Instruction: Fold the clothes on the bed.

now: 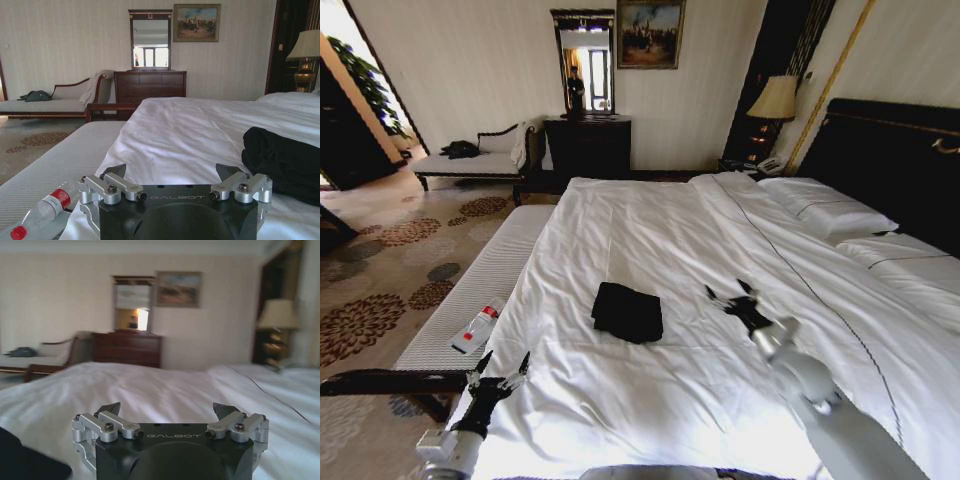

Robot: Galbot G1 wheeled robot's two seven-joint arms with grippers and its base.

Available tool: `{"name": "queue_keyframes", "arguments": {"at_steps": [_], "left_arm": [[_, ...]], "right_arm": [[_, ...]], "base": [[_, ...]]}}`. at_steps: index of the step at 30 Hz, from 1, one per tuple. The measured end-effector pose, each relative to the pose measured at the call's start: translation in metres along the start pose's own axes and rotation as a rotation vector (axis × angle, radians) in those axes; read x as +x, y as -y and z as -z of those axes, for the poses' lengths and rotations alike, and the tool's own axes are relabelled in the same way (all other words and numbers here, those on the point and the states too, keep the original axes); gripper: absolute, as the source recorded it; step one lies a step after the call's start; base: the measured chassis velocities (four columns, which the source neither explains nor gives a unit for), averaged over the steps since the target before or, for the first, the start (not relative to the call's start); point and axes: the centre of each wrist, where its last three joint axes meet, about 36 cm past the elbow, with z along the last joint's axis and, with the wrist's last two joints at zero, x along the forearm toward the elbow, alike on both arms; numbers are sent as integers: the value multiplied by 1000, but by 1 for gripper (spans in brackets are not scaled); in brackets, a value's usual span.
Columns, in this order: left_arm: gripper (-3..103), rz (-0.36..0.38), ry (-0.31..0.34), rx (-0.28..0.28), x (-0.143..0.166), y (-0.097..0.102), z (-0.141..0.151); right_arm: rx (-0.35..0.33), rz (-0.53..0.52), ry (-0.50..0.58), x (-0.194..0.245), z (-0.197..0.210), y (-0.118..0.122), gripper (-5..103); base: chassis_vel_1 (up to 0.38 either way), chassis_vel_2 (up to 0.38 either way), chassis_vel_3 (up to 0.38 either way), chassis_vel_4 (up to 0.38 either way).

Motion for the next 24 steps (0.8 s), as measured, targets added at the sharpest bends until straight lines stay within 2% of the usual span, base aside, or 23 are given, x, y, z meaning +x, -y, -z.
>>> {"name": "queue_keyframes", "arguments": {"at_steps": [2,4,7,11,24], "left_arm": [[100,0,0,0,0,0,0],[100,0,0,0,0,0,0],[100,0,0,0,0,0,0],[100,0,0,0,0,0,0],[100,0,0,0,0,0,0]], "right_arm": [[21,-59,46,25,-22,7,100],[24,-71,52,32,-26,8,100],[-38,-128,61,59,-28,4,100],[-48,-146,61,74,-33,5,100],[-52,-141,62,75,-34,5,100]], "base": [[0,0,0,0],[0,0,0,0],[0,0,0,0],[0,0,0,0],[0,0,0,0]]}}
